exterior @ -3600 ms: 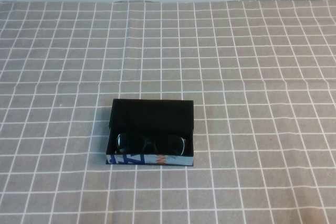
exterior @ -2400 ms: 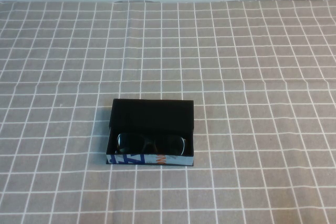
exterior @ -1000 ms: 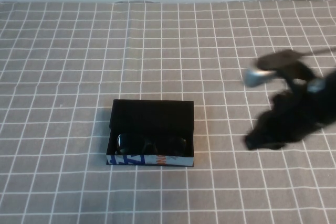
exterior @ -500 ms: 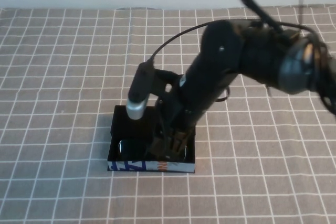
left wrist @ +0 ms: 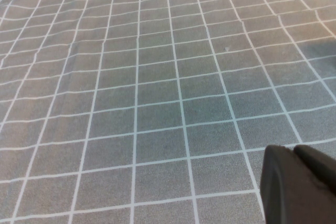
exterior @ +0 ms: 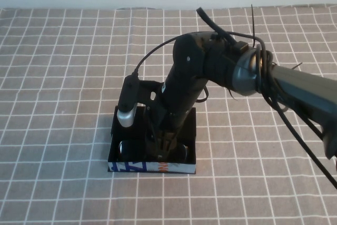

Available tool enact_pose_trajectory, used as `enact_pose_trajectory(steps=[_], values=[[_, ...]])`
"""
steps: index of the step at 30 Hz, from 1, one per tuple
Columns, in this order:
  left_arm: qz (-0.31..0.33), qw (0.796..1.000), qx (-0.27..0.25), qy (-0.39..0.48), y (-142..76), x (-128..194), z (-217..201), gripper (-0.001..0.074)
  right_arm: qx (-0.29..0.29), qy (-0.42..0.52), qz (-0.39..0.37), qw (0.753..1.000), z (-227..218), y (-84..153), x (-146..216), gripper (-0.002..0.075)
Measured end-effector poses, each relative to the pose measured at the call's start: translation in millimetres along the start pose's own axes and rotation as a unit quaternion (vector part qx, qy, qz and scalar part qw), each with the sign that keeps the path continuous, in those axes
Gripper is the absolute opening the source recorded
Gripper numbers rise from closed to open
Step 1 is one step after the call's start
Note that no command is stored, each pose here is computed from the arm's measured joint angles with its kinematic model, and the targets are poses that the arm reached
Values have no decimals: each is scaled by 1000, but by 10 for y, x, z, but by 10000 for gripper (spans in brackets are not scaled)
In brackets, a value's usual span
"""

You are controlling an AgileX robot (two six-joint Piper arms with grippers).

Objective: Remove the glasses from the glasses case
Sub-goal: Pick up the glasses from the glasses case

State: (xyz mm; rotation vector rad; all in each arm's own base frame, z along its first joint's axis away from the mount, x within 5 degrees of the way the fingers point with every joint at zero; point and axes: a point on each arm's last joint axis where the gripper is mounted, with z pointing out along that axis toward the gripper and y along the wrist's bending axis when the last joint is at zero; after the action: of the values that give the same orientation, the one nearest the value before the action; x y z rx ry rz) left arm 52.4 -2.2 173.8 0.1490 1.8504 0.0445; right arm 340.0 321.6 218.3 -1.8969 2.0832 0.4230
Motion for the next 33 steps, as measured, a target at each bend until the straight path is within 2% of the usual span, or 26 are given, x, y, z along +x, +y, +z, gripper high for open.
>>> enact_pose_trajectory(steps=[33], values=[[0, 1000, 0, 0, 0, 0, 0, -4, -12, 13, -11, 1000, 195, -19, 27, 338]])
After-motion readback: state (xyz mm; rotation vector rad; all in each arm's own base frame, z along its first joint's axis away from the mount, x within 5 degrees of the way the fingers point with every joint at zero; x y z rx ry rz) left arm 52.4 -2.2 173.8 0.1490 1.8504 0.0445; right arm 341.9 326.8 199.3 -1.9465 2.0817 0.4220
